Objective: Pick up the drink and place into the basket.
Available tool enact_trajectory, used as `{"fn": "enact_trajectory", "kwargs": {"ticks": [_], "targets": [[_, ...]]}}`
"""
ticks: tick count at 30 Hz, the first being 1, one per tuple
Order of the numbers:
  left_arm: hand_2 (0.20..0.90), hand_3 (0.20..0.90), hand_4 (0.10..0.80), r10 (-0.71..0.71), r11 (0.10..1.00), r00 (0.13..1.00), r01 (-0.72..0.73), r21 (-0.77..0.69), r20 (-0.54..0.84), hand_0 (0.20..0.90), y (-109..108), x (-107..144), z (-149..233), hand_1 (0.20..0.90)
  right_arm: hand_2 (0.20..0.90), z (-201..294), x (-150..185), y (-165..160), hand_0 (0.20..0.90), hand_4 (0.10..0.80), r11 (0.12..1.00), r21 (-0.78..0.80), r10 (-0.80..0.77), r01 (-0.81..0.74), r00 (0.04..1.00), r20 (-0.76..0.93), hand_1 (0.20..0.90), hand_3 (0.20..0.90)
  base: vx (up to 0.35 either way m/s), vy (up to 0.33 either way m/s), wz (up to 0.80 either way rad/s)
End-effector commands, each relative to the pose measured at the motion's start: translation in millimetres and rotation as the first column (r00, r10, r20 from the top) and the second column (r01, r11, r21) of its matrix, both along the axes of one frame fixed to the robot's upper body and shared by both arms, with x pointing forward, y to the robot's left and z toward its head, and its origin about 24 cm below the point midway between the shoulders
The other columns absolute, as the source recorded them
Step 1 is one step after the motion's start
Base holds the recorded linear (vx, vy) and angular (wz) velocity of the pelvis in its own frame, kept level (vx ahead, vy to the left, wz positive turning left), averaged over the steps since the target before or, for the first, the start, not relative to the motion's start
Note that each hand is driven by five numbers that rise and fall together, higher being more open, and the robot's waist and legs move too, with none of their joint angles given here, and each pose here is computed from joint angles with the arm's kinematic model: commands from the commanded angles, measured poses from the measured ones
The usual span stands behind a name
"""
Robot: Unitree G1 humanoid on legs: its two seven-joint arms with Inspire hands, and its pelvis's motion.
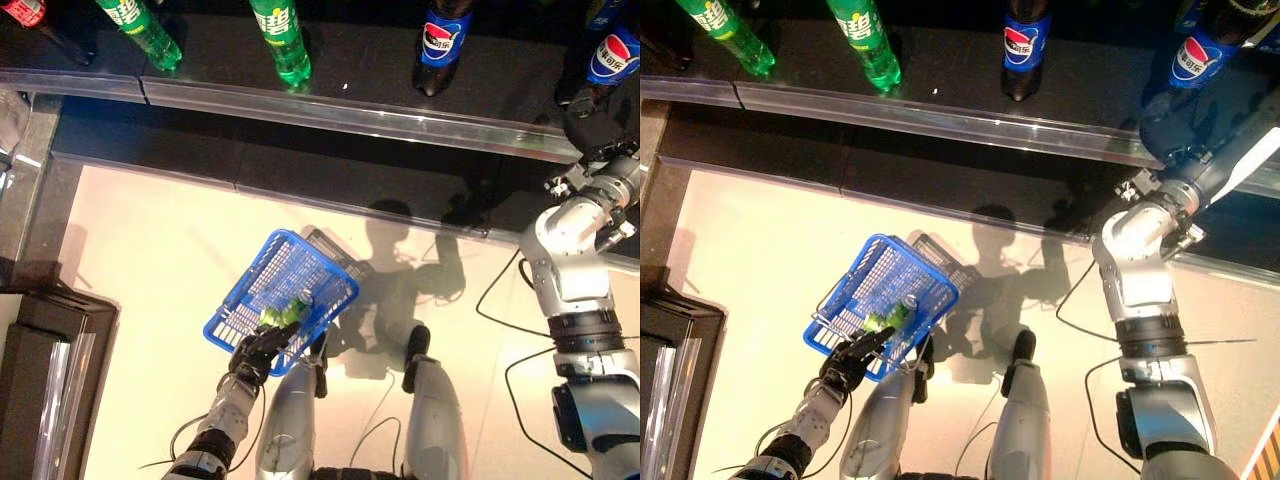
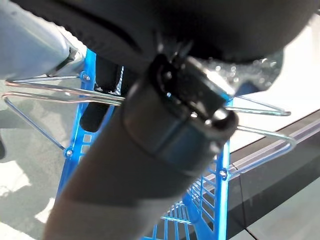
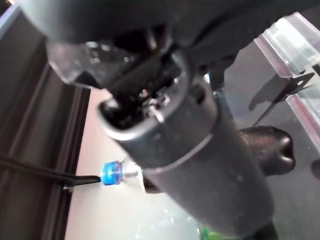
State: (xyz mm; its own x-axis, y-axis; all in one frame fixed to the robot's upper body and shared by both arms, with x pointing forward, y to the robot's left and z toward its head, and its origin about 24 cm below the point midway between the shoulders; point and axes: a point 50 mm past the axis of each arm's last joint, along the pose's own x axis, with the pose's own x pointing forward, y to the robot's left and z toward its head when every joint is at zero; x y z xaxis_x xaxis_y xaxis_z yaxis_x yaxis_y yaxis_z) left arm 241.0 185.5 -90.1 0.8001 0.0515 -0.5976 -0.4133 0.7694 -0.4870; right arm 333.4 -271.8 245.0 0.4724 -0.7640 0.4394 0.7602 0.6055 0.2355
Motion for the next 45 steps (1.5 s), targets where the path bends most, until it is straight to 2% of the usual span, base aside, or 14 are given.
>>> {"fn": "enact_trajectory", "kwargs": {"ticks": [1, 8, 16, 22, 27, 45], "targets": [[0.3, 0.2, 0.1, 0.008, 0.994, 0.989, 0.008, 0.106, -0.15, 0.3, 32.5, -49.6, -23.6, 0.3, 0.9, 85.5, -20.1, 0.5, 0.9, 0.8, 0.993, -0.119, 0.037, -0.002, 0.956, 0.29, 0.9, 0.9, 0.008, -0.053, -0.11], [0.3, 0.2, 0.1, 0.0, 0.996, 0.989, 0.013, 0.088, -0.146, 0.3, 33.2, -48.8, -22.7, 0.3, 0.9, 105.3, -10.0, 5.9, 0.9, 0.8, 0.989, -0.121, 0.116, -0.086, 0.956, 0.271, 0.9, 0.9, 0.012, -0.007, -0.01], [0.3, 0.2, 0.1, -0.011, 0.996, 0.989, 0.023, 0.081, -0.147, 0.3, 31.6, -47.8, -22.3, 0.3, 0.9, 115.9, -3.1, 2.2, 0.9, 0.8, 0.991, -0.082, 0.125, -0.108, 0.959, 0.255, 0.9, 0.9, 0.022, 0.003, 0.0], [0.3, 0.2, 0.1, -0.01, 0.996, 0.991, 0.022, 0.09, -0.133, 0.3, 35.7, -43.5, -18.0, 0.3, 0.9, 122.1, 0.7, -10.4, 0.9, 0.8, 0.997, 0.011, 0.072, -0.078, 0.961, 0.266, 0.9, 0.9, -0.01, -0.029, 0.0], [0.3, 0.2, 0.1, -0.011, 0.995, 0.991, 0.024, 0.095, -0.135, 0.3, 41.5, -45.3, -16.9, 0.3, 0.9, 127.4, 0.0, -15.0, 0.9, 0.8, 0.998, 0.03, 0.037, -0.048, 0.96, 0.276, 0.9, 0.9, -0.004, -0.014, 0.01], [0.3, 0.2, 0.1, -0.027, 0.997, 0.993, 0.035, 0.075, -0.116, 0.3, 48.8, -46.4, -12.6, 0.3, 0.9, 162.4, -7.4, -22.4, 0.9, 0.8, 1.0, -0.018, 0.009, -0.004, 0.953, 0.302, 0.9, 0.9, 0.001, -0.002, 0.0]]}}
